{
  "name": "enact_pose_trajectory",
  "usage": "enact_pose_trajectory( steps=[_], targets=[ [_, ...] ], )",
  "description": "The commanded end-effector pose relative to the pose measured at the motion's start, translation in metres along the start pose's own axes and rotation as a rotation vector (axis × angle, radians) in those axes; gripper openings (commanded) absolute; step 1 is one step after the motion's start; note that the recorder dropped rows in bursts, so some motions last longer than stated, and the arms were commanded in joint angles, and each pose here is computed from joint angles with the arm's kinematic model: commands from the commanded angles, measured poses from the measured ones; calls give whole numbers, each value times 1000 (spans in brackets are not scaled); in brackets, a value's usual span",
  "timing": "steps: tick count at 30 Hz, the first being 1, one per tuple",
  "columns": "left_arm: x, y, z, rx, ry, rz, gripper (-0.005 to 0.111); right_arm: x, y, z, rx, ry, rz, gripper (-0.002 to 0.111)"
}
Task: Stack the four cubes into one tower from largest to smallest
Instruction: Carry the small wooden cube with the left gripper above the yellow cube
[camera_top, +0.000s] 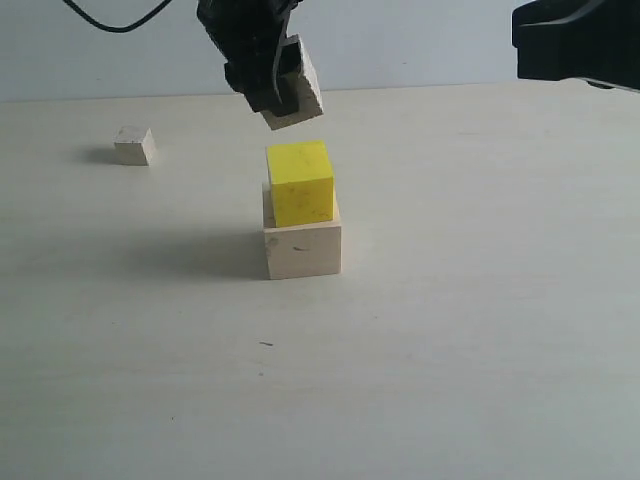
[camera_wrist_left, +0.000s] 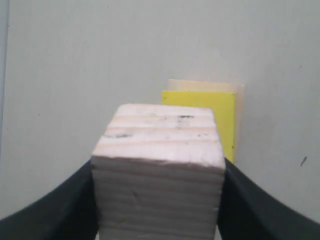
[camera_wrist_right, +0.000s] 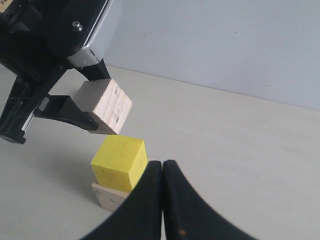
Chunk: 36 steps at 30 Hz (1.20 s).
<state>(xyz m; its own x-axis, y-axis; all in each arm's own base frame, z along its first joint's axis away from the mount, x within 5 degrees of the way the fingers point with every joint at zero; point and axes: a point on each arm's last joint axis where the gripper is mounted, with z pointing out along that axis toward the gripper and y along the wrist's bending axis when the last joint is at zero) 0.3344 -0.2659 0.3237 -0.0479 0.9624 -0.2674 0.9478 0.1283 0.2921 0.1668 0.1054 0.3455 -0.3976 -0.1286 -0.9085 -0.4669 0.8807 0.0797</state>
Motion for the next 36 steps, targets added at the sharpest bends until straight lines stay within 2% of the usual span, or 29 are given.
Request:
enact_pose_trajectory(
  steps=[1,15,24,33,36],
  targets=[
    [0,2,-4,-35,13,22,0,1,0,0,0,1,-3,0],
    [0,2,-4,-34,13,18,0,2,0,0,-1,10,5,0],
    [3,5,-4,45,-75,-17,0,2,0,0,-1,10,5,0],
    [16,18,1,68,-86,-135,0,1,0,0,-3,4,5,0],
    [16,18,1,65,-83,-138,0,1,0,0,-3,2,5,0]
  ],
)
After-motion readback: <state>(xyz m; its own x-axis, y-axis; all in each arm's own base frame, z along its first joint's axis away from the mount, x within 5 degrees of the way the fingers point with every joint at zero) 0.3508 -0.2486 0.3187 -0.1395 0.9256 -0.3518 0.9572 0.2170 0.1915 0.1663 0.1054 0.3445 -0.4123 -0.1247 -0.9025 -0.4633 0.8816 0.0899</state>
